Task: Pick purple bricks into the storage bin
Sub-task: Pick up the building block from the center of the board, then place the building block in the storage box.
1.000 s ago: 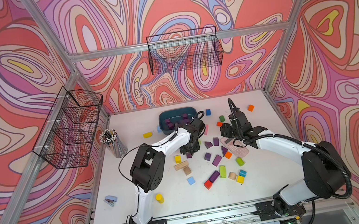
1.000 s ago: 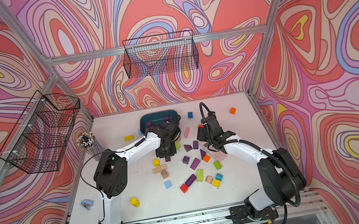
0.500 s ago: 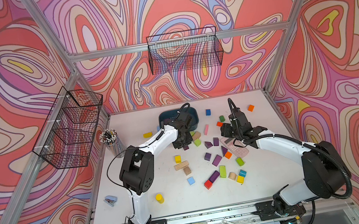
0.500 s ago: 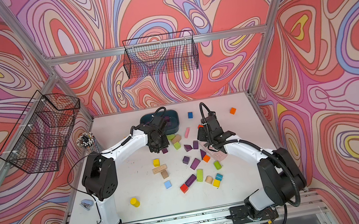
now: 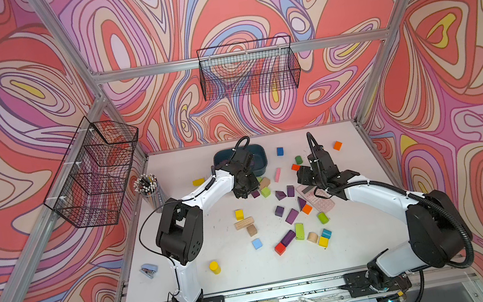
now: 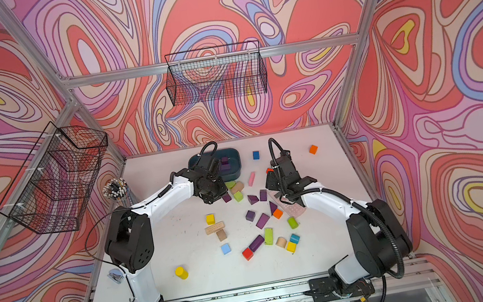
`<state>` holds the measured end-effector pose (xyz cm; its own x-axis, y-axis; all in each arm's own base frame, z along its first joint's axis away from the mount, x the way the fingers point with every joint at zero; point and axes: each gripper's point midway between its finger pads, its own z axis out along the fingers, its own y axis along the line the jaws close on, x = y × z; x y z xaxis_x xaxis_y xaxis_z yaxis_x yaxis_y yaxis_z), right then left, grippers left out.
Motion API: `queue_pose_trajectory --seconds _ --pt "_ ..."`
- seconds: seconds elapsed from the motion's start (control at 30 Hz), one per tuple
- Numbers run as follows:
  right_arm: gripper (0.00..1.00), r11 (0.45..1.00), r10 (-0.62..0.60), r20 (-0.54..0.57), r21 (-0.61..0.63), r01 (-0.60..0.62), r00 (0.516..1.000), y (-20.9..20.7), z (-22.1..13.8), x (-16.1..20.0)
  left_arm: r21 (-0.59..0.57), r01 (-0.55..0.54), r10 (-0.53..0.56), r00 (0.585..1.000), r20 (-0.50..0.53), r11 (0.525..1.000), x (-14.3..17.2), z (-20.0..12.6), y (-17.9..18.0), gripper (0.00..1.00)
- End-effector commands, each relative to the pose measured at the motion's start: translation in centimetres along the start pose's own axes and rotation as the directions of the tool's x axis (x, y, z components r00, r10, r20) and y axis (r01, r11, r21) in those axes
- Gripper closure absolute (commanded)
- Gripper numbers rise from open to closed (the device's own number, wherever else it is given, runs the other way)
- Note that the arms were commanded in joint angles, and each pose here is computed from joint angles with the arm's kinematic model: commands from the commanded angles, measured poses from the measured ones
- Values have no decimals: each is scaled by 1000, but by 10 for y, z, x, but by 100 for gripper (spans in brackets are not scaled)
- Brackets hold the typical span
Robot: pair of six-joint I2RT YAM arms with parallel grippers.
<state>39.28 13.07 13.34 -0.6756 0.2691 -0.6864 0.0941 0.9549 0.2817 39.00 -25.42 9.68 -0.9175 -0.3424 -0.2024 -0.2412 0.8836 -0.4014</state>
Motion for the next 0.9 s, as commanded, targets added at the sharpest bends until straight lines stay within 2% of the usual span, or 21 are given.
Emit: queue_pose_trajectory --seconds 0.0,0.37,0.87 --pt "31 1000 9 47 -15 -8 999 7 -10 -18 101 29 -33 999 41 994 -13 -17 -15 65" --pt "31 1000 -2 47 -30 4 999 11 -10 -22 289 107 -133 988 73 951 -45 -24 -29 66" --pt "31 1000 -4 46 -19 5 999 12 -8 -25 400 157 -226 965 132 903 -99 -28 -24 66"
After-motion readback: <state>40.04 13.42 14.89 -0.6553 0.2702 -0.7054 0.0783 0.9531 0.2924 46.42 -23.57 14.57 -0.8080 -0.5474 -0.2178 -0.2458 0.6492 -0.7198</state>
